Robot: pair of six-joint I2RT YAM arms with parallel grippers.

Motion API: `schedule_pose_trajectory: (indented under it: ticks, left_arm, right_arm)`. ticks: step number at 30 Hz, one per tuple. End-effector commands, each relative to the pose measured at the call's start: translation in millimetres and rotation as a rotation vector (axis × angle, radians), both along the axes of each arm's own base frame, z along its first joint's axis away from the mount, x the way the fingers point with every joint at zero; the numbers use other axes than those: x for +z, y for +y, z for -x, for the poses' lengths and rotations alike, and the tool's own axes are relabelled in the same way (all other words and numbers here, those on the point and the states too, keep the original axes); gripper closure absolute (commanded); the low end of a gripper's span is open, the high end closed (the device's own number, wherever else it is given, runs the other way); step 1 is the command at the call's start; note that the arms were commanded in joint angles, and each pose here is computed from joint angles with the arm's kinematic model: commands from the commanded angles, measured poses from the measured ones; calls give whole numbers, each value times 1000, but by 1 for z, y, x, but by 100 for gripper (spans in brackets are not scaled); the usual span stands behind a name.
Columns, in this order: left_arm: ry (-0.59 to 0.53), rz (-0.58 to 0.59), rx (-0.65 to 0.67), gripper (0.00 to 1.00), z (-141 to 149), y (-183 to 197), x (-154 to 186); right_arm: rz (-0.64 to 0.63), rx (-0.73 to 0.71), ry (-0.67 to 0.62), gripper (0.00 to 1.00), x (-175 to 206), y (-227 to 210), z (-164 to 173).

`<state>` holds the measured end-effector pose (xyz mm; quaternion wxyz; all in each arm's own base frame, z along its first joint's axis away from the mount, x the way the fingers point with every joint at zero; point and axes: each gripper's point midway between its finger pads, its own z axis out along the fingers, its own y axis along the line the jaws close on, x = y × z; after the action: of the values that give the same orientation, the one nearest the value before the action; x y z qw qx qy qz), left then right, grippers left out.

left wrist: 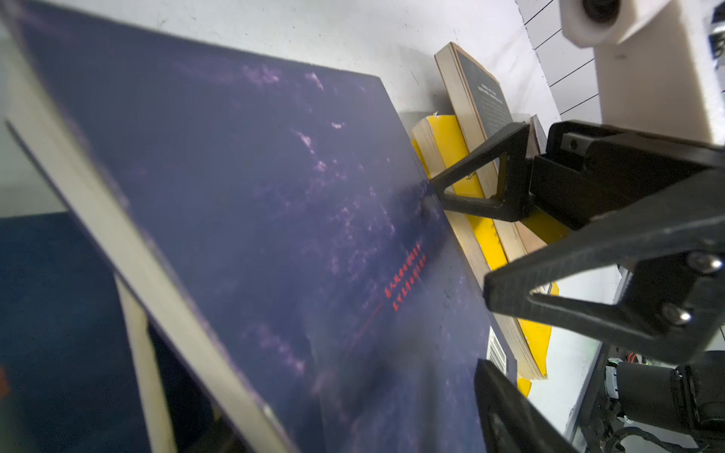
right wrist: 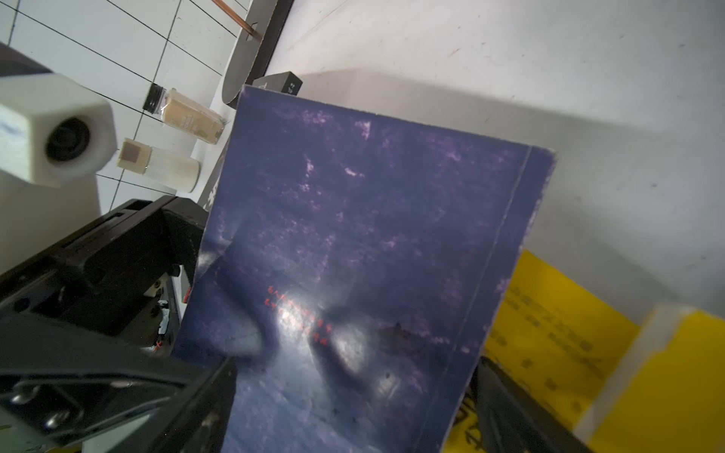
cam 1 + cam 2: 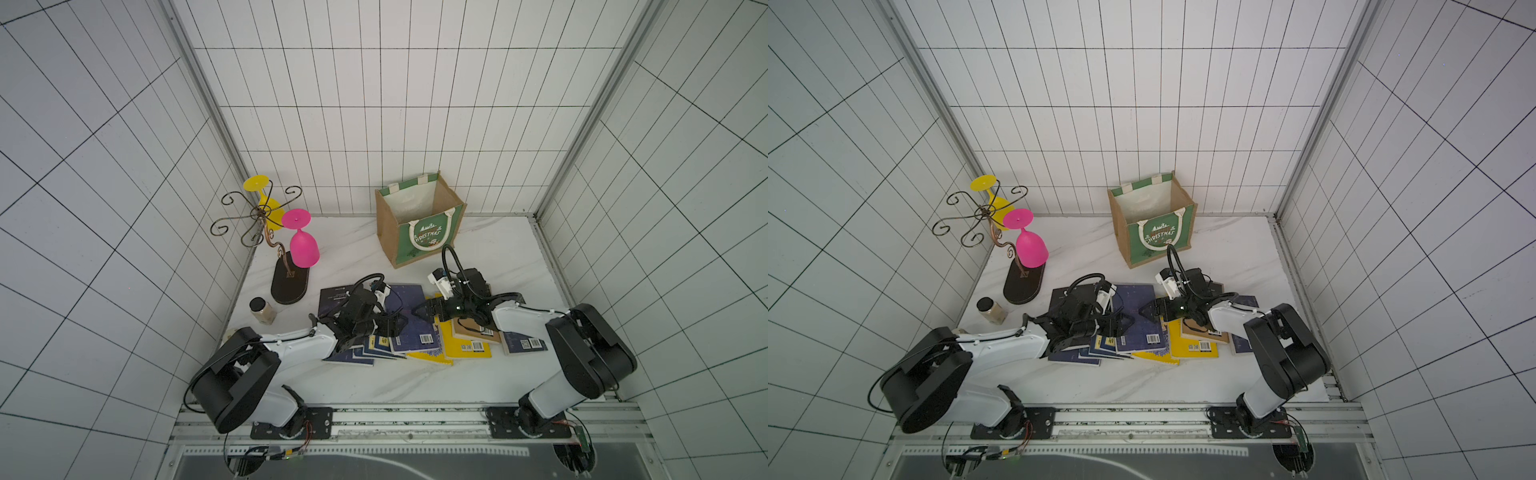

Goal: Put the books into the canvas bag
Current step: Pick up the book from the center of the board.

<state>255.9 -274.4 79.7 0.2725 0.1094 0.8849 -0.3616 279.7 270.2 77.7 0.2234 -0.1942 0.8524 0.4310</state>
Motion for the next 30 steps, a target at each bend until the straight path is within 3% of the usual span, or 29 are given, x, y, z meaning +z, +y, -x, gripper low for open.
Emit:
schedule_pose_trajectory:
  ticks: [1,10,12,13,18,24,27,30]
  left_arm:
    - [-15,63,-13,33,-1,-4,11]
    - [-60,71,19,73,-4,8,33]
    - [-83,56,33,95,-4,13,41]
    - [-93,48,41,100,-4,16,46]
    - [-157,39,25,100,4,26,74]
    - [-291,119,-116,100,35,26,121]
    - [-332,172,-115,100,41,29,138]
    - [-306,159,-157,100,48,26,148]
  right_arm:
    - [-43,120,114,6,-14,11,43]
    - [-75,128,86,6,-8,11,47]
    - [-99,135,60,6,0,12,47]
    - [-110,134,47,6,3,12,46]
    - [-210,144,-19,5,29,11,45]
    - [-301,185,-124,5,65,10,50]
    - [-278,170,-207,5,85,5,48]
    - [-214,66,-330,4,112,-12,38]
